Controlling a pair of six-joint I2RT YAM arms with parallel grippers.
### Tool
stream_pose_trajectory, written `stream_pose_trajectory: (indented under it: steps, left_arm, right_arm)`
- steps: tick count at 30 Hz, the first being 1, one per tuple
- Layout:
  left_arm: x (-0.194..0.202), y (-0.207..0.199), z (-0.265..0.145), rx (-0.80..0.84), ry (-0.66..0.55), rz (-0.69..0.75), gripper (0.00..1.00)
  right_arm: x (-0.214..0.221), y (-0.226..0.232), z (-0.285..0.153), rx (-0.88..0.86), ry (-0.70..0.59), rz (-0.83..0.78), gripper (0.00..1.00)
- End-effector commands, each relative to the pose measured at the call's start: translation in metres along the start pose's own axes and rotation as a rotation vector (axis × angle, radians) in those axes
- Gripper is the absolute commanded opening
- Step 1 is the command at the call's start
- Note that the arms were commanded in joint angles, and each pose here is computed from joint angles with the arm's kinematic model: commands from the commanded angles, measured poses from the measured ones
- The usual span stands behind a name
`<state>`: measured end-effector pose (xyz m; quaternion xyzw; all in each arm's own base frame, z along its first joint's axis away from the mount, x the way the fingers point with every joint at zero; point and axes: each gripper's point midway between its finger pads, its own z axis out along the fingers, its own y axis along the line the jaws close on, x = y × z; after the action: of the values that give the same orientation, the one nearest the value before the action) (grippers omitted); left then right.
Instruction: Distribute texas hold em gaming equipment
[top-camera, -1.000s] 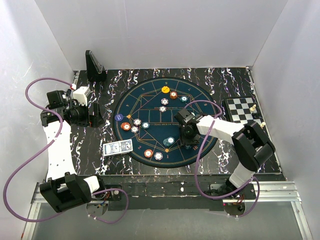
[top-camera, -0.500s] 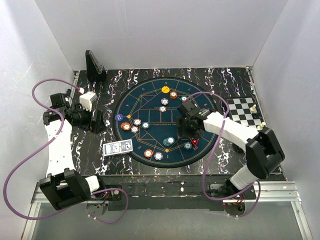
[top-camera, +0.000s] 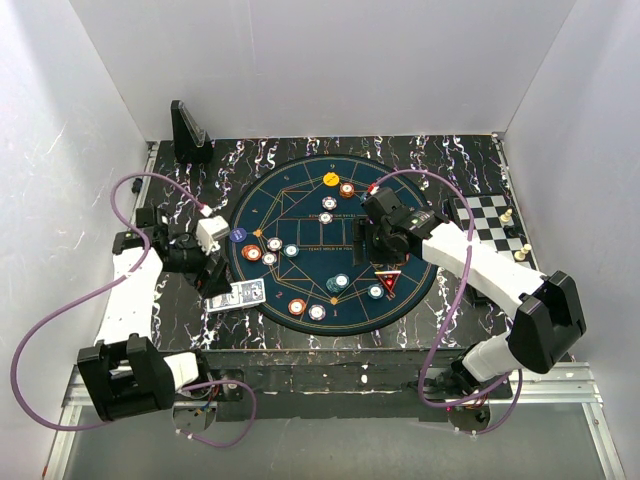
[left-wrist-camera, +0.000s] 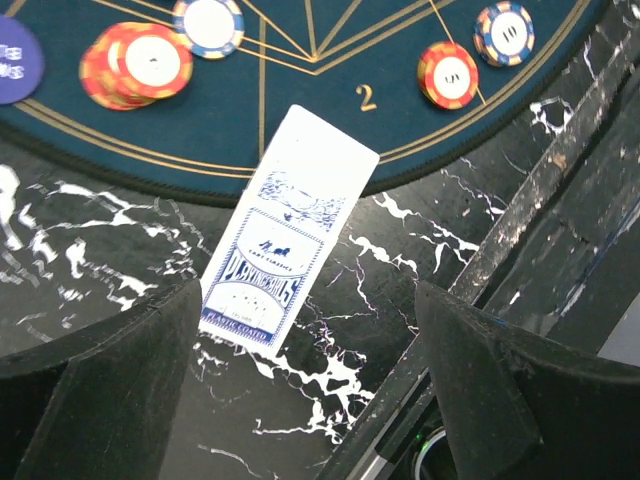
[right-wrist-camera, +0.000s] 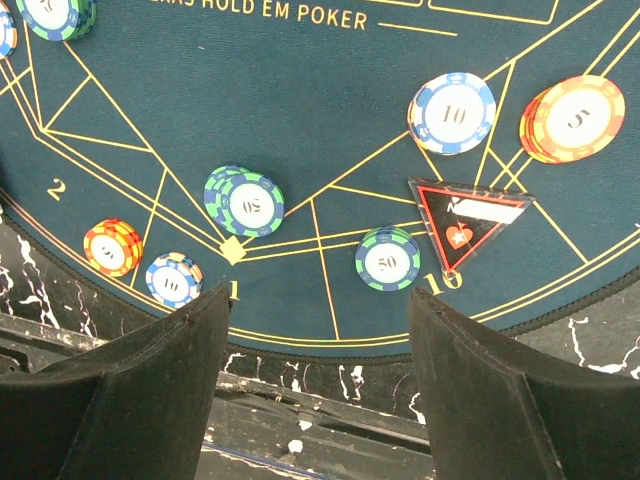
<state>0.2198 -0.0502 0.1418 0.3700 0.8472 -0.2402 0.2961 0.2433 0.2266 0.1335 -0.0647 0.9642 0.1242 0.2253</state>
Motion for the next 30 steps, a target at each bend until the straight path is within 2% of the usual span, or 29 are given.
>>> stream_pose_trajectory:
  steps: [1, 3, 6, 14, 21, 30]
  left_arm:
    - [0.01, -0.001, 0.018, 0.051, -0.003, 0.154, 0.92]
    - [0.014, 0.001, 0.023, 0.047, -0.012, 0.197, 0.98]
    - [0.024, 0.002, 0.029, 0.054, 0.006, 0.283, 0.98]
    - [0.052, 0.013, 0.047, 0.053, 0.073, 0.403, 0.98]
    - [0.05, 0.023, 0.057, 0.037, 0.07, 0.516, 0.98]
    - [0.054, 0.018, 0.074, 0.125, 0.065, 0.611, 0.98]
  right_arm:
    - [-0.001, 0.007, -0.009, -0.05, -0.027, -0.005, 0.79]
    - [-0.002, 0.007, -0.011, -0.052, -0.029, -0.007, 0.79]
    - [-0.005, 0.008, -0.014, -0.059, -0.045, -0.016, 0.79]
    - [-0.016, 0.021, -0.021, -0.113, -0.068, -0.035, 0.79]
    - [-0.025, 0.032, -0.022, -0.15, -0.074, -0.059, 0.79]
    - [-0.027, 0.036, -0.017, -0.162, -0.058, -0.09, 0.79]
